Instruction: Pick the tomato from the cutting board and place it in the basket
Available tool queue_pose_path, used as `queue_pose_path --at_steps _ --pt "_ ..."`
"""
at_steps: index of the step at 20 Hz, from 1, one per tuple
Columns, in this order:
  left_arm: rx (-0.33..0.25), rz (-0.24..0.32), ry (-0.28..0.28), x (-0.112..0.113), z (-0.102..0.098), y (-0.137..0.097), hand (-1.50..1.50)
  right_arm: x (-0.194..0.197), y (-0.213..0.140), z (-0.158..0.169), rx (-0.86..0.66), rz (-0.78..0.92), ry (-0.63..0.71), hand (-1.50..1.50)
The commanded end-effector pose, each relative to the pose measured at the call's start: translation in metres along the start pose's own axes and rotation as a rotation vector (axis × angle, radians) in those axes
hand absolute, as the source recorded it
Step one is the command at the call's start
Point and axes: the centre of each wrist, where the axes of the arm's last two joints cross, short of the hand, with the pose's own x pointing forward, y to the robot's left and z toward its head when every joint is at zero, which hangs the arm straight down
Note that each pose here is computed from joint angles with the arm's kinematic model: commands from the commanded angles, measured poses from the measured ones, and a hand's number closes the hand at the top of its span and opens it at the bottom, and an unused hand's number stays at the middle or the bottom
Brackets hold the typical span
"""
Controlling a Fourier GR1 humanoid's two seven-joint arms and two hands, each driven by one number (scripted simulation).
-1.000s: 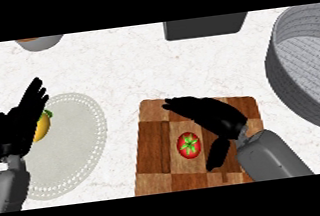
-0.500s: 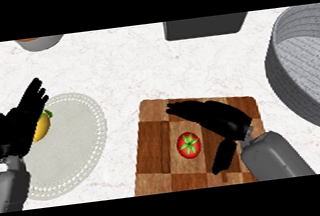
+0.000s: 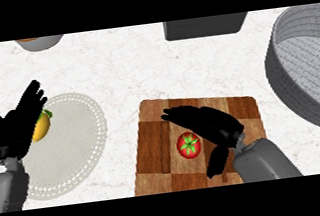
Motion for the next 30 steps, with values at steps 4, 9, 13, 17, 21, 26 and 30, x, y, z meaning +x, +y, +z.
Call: queue_pose_path --at_steps 4,9,13,17,21,26,30 --pt "-0.014 -0.008 -0.007 -0.006 -0.015 -0.017 0.00 0.000 0.049 -0.010 -0.002 0.036 0.016 -1.50" --pt "0.000 -0.006 0.001 0.009 -0.001 0.018 0.00 -0.011 0.050 -0.011 0.069 0.185 -0.006 1.50" --pt "-0.005 0.003 0.007 0.020 -0.005 -0.011 0.00 0.000 0.038 -0.011 0.065 0.170 -0.021 1.50" --pt "0.009 -0.017 0.009 0.003 -0.003 -0.018 0.00 0.003 0.045 -0.016 0.091 0.190 -0.021 1.50" --pt "0.003 0.011 -0.008 0.005 -0.002 -0.001 0.00 -0.039 -0.007 -0.010 -0.257 -0.012 0.486 1.50" --pt "0.024 0.012 -0.009 0.003 -0.002 0.000 0.00 -0.066 -0.038 0.012 -0.560 -0.174 0.901 1.50" --pt "-0.038 -0.003 -0.027 0.008 -0.005 -0.012 0.00 -0.063 -0.077 0.002 -0.807 -0.317 1.098 1.50"
